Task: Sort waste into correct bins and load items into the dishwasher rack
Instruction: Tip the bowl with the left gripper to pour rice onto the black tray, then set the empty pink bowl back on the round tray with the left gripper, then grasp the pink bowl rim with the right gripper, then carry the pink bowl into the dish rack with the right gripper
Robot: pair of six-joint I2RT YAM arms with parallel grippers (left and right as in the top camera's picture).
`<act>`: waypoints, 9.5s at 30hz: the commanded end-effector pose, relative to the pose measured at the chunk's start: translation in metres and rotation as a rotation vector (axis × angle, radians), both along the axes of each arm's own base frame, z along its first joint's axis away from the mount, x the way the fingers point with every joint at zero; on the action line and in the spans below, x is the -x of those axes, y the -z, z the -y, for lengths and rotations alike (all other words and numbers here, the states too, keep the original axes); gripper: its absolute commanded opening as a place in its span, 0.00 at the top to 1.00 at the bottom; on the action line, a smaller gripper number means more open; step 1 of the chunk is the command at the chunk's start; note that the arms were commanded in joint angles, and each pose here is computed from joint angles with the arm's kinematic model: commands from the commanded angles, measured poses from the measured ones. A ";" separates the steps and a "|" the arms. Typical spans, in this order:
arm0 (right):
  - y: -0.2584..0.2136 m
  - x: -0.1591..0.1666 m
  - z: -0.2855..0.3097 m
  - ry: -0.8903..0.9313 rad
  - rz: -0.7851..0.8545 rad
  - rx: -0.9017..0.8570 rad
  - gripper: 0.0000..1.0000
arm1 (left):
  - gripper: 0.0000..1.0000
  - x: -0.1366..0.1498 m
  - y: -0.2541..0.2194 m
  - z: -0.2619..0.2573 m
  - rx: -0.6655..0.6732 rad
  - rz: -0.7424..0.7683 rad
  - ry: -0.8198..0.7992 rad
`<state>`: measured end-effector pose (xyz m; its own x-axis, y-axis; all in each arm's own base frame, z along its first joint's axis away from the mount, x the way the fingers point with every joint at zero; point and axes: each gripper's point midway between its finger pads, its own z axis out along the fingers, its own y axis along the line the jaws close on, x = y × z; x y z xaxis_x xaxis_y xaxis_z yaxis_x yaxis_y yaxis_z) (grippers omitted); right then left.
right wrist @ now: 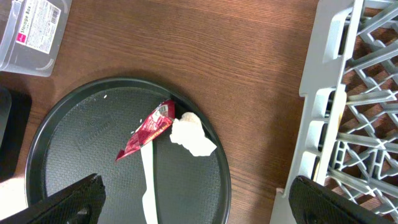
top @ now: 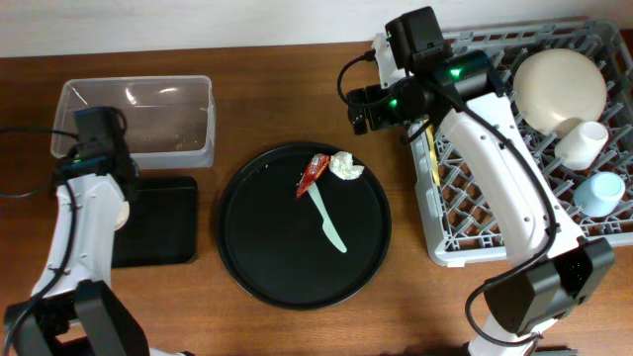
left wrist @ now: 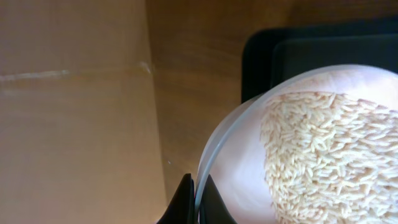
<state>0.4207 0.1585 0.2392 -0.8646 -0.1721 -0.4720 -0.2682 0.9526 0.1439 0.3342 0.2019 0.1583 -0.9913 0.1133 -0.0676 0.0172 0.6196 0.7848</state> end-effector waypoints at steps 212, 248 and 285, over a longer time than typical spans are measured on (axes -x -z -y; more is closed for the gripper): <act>0.210 0.104 -0.132 -0.080 -0.511 0.037 0.79 | 0.01 0.018 -0.129 0.111 0.769 0.856 -0.057; -0.039 -0.039 0.094 0.025 0.166 1.180 0.96 | 0.01 0.018 -0.129 0.111 0.769 0.856 -0.057; 0.039 -0.120 0.299 0.191 -0.180 1.576 0.96 | 0.01 0.018 -0.129 0.111 0.769 0.856 -0.057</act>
<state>0.5420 -0.1344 0.1974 -0.9368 -0.2940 0.1894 -0.2565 0.2093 -0.9436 0.3158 0.0885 0.2778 -0.6133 -0.2828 -0.7375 -0.3686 0.9283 -0.0494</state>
